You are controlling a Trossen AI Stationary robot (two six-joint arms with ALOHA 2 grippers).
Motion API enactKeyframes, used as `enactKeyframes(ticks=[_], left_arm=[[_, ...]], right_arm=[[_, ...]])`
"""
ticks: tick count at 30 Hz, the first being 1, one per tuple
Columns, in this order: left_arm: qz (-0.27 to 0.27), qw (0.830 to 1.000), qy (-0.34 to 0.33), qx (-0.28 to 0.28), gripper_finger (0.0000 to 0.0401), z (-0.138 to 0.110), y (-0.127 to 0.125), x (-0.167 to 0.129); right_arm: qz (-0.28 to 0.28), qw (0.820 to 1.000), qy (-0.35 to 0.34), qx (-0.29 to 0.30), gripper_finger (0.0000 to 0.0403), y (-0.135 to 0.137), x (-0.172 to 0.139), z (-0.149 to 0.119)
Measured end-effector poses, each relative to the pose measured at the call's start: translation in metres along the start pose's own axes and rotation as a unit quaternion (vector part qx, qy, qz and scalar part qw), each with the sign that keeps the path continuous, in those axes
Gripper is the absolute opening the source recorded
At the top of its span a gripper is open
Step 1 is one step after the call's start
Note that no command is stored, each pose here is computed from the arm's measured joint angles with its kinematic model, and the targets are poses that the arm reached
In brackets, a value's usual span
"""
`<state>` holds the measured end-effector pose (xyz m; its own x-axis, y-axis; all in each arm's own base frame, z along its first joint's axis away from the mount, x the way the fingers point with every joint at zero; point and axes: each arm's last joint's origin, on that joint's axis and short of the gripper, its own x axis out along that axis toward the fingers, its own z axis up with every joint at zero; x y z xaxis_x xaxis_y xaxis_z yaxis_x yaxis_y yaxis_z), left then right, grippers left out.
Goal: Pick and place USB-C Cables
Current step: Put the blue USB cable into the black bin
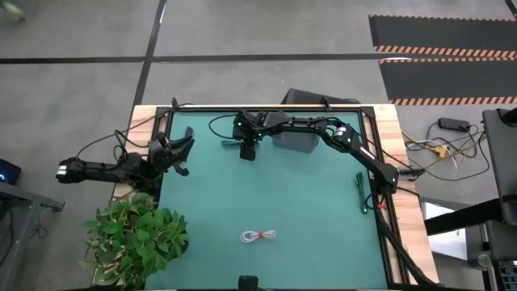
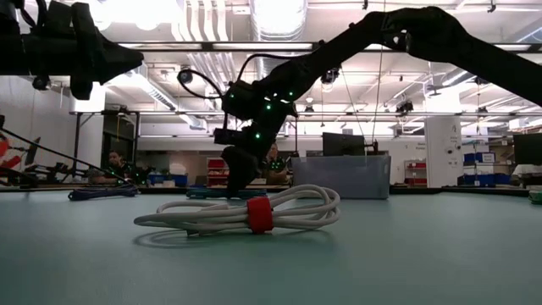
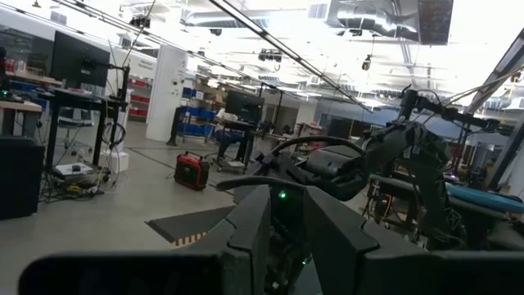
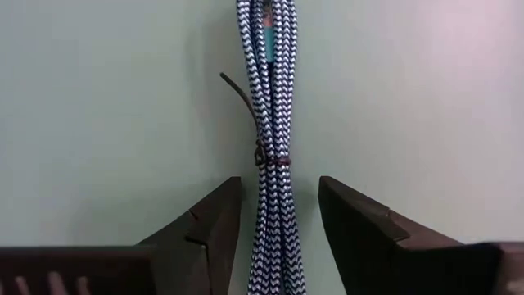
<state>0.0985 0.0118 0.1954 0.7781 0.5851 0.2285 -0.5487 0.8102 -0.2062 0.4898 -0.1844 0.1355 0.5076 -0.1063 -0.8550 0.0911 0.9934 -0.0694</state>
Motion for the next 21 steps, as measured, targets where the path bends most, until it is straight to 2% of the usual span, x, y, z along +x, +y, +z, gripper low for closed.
enactKeyframes(ticks=[12,21], left_arm=[[0.000,1.000,0.000,0.000,0.0063,0.0002,0.0000,0.0000],[0.000,1.000,-0.001,-0.001,0.0063,0.0004,0.0000,0.0000]], right_arm=[[0.005,1.000,0.000,0.011,0.0022,0.0017,0.0001,0.0002],[-0.001,1.000,0.007,0.017,0.0022,0.0005,-0.0065,0.0035]])
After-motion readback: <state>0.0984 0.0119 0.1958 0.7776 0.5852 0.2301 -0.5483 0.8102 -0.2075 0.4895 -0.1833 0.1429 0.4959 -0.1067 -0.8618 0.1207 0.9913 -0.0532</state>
